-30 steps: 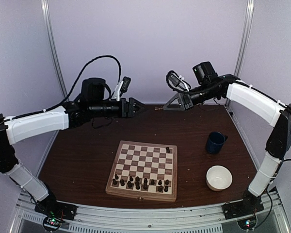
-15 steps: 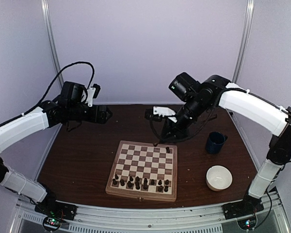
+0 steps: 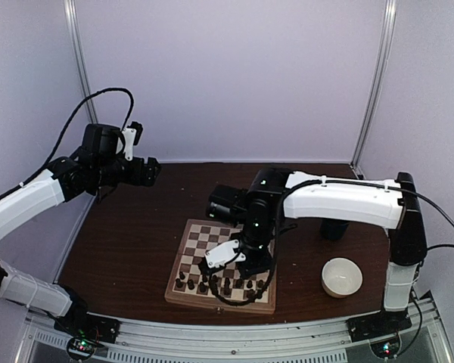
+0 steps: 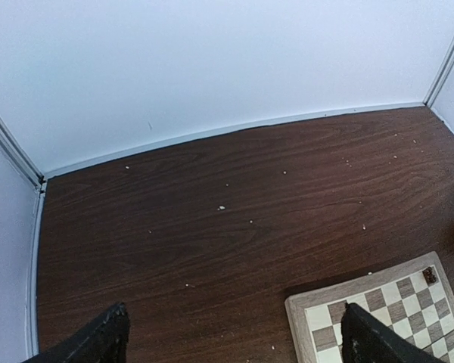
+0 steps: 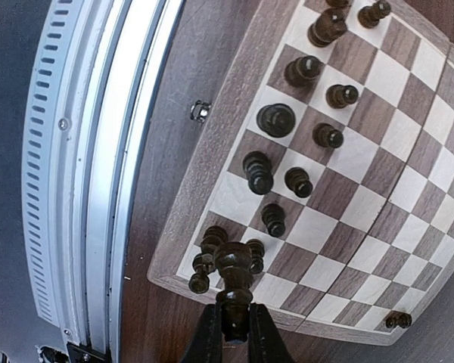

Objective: Set up the chess pieces on the board

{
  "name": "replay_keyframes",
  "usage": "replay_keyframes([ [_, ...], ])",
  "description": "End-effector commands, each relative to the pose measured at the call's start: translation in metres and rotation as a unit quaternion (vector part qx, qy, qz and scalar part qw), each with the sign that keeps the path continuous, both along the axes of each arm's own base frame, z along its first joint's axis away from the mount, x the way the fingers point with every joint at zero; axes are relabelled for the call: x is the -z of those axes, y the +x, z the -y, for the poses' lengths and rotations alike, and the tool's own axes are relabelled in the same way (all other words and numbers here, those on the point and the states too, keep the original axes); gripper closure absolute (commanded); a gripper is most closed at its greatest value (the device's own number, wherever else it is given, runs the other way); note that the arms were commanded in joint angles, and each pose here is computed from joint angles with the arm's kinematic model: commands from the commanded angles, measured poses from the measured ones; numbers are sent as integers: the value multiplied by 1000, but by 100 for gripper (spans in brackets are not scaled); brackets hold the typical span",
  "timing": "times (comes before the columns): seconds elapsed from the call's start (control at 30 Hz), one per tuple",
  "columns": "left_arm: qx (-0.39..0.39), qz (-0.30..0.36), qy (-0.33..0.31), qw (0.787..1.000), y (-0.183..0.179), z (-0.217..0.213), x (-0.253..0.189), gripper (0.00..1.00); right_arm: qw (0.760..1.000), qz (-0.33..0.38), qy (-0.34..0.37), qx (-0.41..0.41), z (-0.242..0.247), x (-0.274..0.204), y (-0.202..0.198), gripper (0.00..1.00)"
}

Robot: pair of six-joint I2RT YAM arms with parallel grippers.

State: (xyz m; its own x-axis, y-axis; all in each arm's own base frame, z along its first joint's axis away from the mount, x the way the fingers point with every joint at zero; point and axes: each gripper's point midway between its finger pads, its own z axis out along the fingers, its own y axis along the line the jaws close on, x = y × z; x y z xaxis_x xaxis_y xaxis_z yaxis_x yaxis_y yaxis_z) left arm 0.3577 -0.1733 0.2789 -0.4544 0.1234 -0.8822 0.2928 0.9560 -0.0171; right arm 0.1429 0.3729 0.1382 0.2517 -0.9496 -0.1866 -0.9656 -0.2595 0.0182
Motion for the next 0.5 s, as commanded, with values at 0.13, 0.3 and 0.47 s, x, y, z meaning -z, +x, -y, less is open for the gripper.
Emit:
replay_keyframes([
  [0.13, -2, 22, -7, 1000, -1, -2, -14, 3, 998, 31, -50, -38, -2, 14, -7, 90],
  [0.3, -8, 20, -11, 1000, -2, -4, -15, 2, 997, 30, -62, -46, -7, 22, -13, 90],
  [0.47, -6, 22, -14, 1000, -4, -4, -18, 3, 995, 40, -76, -52, -11, 30, -13, 90],
])
